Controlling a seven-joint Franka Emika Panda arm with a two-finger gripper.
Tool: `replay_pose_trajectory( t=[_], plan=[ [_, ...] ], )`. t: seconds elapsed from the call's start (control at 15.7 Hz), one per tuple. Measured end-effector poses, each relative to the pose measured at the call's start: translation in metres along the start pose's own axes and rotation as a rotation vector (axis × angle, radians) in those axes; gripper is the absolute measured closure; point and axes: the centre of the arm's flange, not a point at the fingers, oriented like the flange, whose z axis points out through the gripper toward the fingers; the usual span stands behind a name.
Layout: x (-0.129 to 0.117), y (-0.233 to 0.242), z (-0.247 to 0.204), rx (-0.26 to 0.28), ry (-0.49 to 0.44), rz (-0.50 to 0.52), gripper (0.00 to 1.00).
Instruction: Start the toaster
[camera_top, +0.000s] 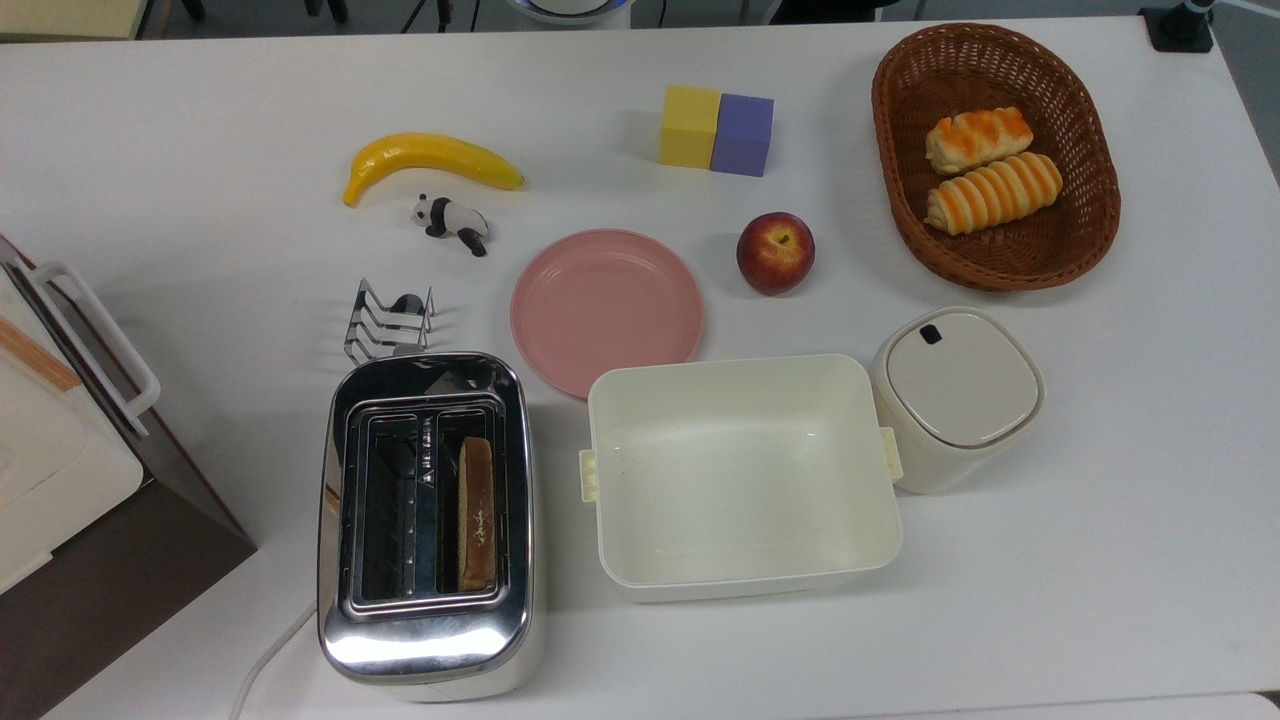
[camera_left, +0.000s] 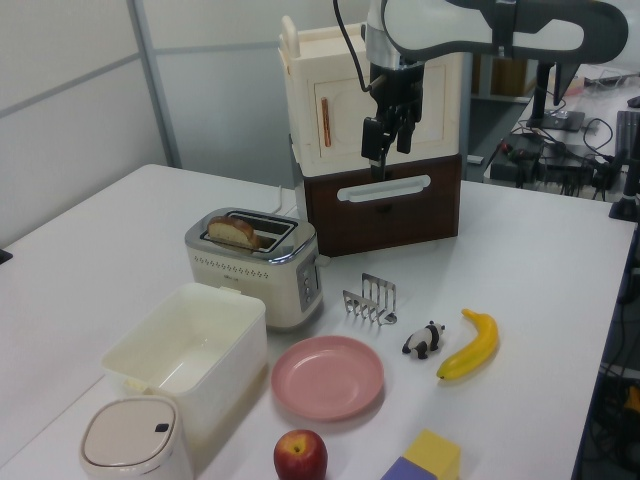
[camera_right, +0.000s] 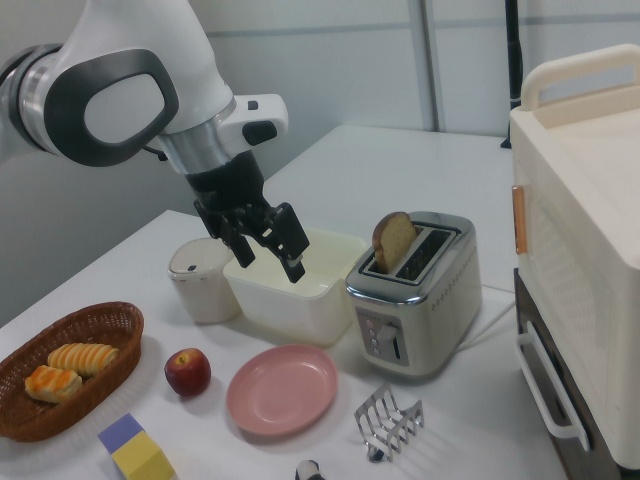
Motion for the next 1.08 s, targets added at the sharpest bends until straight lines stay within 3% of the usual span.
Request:
replay_pose_trajectory(
  t=[0.32,0.57,0.89,1.08],
  plan=[
    [0.0,0.0,0.002,0.0,-0.003,-0.019,0.59],
    [0.0,-0.001,0.011,0.005,-0.021,-0.152,0.99],
    [0.007,-0.002,0.03,0.01,-0.044,-0.137,0.99],
    [0.027,-0.008,0.062,0.009,-0.051,-0.073,0.99]
  ],
)
